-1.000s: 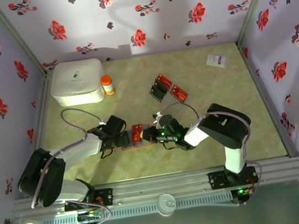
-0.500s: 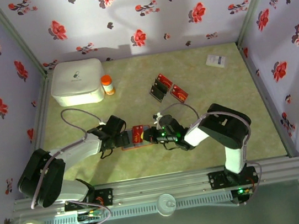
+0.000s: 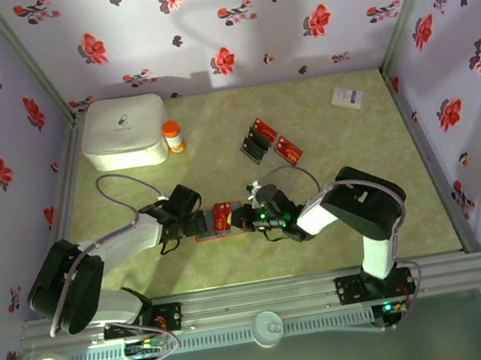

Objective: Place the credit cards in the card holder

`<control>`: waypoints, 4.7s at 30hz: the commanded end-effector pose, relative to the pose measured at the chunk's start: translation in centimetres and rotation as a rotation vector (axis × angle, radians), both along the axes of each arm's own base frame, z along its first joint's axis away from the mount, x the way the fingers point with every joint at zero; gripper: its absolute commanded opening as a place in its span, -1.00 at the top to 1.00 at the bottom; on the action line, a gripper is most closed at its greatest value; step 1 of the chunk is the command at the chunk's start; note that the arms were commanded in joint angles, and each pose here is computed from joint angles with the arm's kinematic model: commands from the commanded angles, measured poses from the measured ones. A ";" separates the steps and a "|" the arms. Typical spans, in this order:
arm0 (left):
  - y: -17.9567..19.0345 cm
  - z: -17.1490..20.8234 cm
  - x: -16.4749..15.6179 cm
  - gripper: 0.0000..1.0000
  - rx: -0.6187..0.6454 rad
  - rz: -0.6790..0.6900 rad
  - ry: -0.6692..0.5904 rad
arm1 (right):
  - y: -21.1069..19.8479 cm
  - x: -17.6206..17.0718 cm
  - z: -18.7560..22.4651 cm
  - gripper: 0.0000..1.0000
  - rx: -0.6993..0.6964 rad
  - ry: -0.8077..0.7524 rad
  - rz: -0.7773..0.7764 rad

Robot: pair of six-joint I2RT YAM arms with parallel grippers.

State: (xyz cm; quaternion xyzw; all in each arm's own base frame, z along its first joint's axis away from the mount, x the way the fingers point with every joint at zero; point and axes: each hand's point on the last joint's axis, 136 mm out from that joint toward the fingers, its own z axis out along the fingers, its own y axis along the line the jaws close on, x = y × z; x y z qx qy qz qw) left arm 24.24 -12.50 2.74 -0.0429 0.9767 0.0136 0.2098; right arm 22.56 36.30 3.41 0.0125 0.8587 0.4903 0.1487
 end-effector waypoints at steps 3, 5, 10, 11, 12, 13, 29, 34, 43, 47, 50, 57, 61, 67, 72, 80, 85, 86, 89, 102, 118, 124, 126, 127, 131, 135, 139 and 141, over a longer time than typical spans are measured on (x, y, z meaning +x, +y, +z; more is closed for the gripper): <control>1.0 0.2 -0.1 -0.99 0.032 0.009 -0.008 | 0.1 -1.3 -0.8 1.00 -0.040 0.041 0.047; 1.0 0.0 -0.1 -0.99 0.034 0.009 -0.005 | 0.2 -1.4 -0.8 1.00 -0.042 0.044 0.054; 1.1 -0.3 -0.2 -0.99 0.040 0.010 0.003 | 0.0 -1.4 -0.8 1.00 -0.051 0.045 0.048; 1.1 -0.4 -0.2 -0.99 0.040 0.010 0.005 | -0.1 -1.4 -0.8 1.00 -0.055 0.046 0.045; 1.1 -0.4 -0.2 -0.99 0.040 0.009 0.006 | -0.2 -1.4 -0.9 1.00 -0.060 0.048 0.043; 1.2 -0.5 -0.3 -0.99 0.041 0.009 0.007 | -0.3 -1.4 -0.8 1.00 -0.062 0.050 0.041; 1.2 -0.8 -0.3 -0.99 0.041 0.014 0.011 | -0.9 -1.9 -1.4 1.00 -0.131 0.094 0.040; 1.3 -0.8 -0.4 -0.99 0.041 0.016 0.013 | -1.0 -1.9 -1.2 1.00 -0.142 0.100 0.040; 1.2 -0.8 -0.4 -0.99 0.039 0.016 0.011 | -1.0 -2.2 -1.4 1.00 -0.161 0.115 0.049; 1.3 -0.8 -0.4 -0.99 0.041 0.017 0.011 | -1.0 -2.2 -1.6 1.00 -0.174 0.126 0.055; 1.3 -0.9 -0.4 -0.99 0.041 0.017 0.011 | -1.0 -2.2 -1.8 1.00 -0.185 0.138 0.057; 1.3 -0.9 -0.4 -0.99 0.041 0.017 0.011 | -0.9 -2.3 -2.2 1.00 -0.202 0.159 0.063; 1.2 -0.9 -0.4 -0.99 0.041 0.015 0.010 | -0.7 -2.3 -2.2 1.00 -0.202 0.163 0.067; 1.2 -0.9 -0.3 -0.99 0.039 0.014 0.011 | -0.2 -2.2 -2.2 1.00 -0.197 0.168 0.077; 1.2 -0.9 -0.3 -0.99 0.038 0.012 0.013 | 0.1 -2.1 -2.2 1.00 -0.198 0.172 0.085; 1.2 -0.9 -0.4 -0.99 0.039 0.013 0.011 | 0.2 -1.9 -2.3 1.00 -0.200 0.173 0.084; 1.2 -1.0 -0.4 -0.99 0.038 0.013 0.012 | -0.3 -1.8 -2.0 1.00 -0.213 0.156 0.071; 1.2 -0.9 -0.4 -0.99 0.038 0.014 0.011 | -0.4 -1.7 -1.9 1.00 -0.215 0.152 0.067; 1.1 -0.5 -0.3 -0.99 0.024 0.018 0.001 | -0.8 -1.6 -1.6 1.00 -0.223 0.141 0.058; -1.3 2.6 1.1 -0.99 -0.085 -0.016 -0.051 | -2.5 -1.3 -1.6 1.00 -0.253 0.130 0.045; -0.8 -0.5 -0.1 -0.99 -0.063 -0.011 0.002 | -4.1 -0.9 -1.3 1.00 -0.282 0.112 0.031; -0.8 -0.9 -0.4 -0.99 -0.061 -0.014 0.010 | -4.4 -0.8 -1.4 1.00 -0.293 0.114 0.046; -1.1 -0.4 -0.2 -0.99 -0.069 -0.016 0.000 | -4.5 -0.8 -1.4 1.00 -0.295 0.111 0.059; -1.3 -0.1 -0.2 -0.99 -0.074 -0.021 -0.004 | -4.6 -0.8 -1.4 1.00 -0.298 0.109 0.066; -2.2 1.6 0.4 -0.99 -0.095 -0.045 -0.038 | -5.3 -0.6 -1.7 1.00 -0.312 0.115 0.081; -3.0 2.3 1.0 -0.99 -0.114 -0.068 -0.056 | -5.4 -0.4 -1.1 1.00 -0.313 0.103 0.095; -3.6 2.1 1.4 -0.99 -0.119 -0.090 -0.054 | -5.1 -0.3 -0.4 1.00 -0.301 0.093 0.108; -4.1 1.9 1.5 -0.99 -0.129 -0.105 -0.052 | -5.0 -0.2 -0.1 1.00 -0.297 0.088 0.109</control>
